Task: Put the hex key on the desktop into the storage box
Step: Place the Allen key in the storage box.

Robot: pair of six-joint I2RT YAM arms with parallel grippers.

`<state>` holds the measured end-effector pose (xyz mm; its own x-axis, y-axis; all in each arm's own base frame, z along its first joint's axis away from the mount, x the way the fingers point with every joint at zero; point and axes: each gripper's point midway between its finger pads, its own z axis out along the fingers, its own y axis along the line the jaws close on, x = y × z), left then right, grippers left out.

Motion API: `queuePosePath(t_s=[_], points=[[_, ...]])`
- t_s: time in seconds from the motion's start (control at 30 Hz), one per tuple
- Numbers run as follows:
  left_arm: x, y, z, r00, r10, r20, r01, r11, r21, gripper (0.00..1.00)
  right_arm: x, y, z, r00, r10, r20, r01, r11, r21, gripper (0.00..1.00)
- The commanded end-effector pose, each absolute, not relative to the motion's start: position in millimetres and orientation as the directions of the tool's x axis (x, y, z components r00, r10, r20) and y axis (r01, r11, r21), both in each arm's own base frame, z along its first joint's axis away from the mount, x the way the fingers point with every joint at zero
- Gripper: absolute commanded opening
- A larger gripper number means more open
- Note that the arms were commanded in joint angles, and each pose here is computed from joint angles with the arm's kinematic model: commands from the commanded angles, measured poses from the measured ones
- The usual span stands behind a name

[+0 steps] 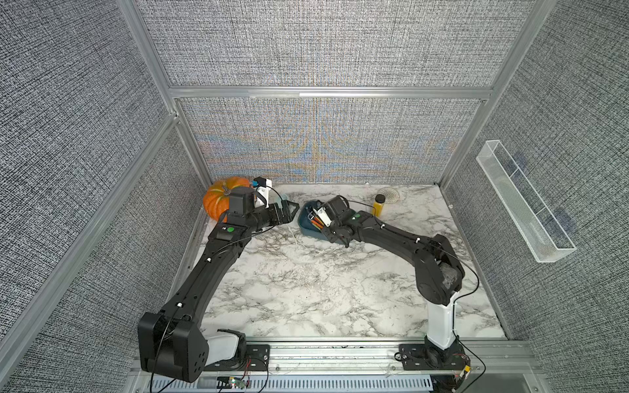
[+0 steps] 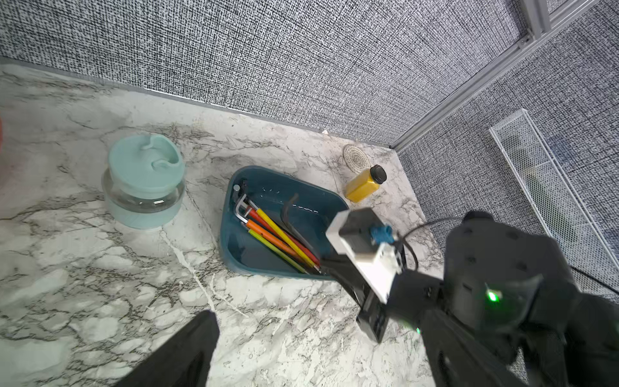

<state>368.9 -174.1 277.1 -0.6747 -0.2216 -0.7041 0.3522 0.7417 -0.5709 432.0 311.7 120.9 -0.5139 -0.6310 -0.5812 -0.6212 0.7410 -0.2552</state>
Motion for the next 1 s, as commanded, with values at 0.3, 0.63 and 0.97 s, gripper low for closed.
queuePosePath(t_s=[0.3, 0.63, 0.97], points=[[373, -177, 276, -0.668, -0.204, -0.715, 0.374, 0.739, -0.560, 1.00, 497, 323, 113, -0.455, -0.673, -0.584, -0.658, 0.696, -0.289, 0.00], [374, -177, 269, -0.677, -0.195, -0.709, 0.370, 0.743, -0.558, 1.00, 496, 323, 75, -0.471, -0.683, -0.558, -0.680, 0.684, -0.264, 0.00], [376, -178, 263, -0.691, -0.200, -0.695, 0.356, 0.742, -0.568, 1.00, 488, 318, 53, -0.498, -0.684, -0.534, -0.686, 0.687, -0.240, 0.00]])
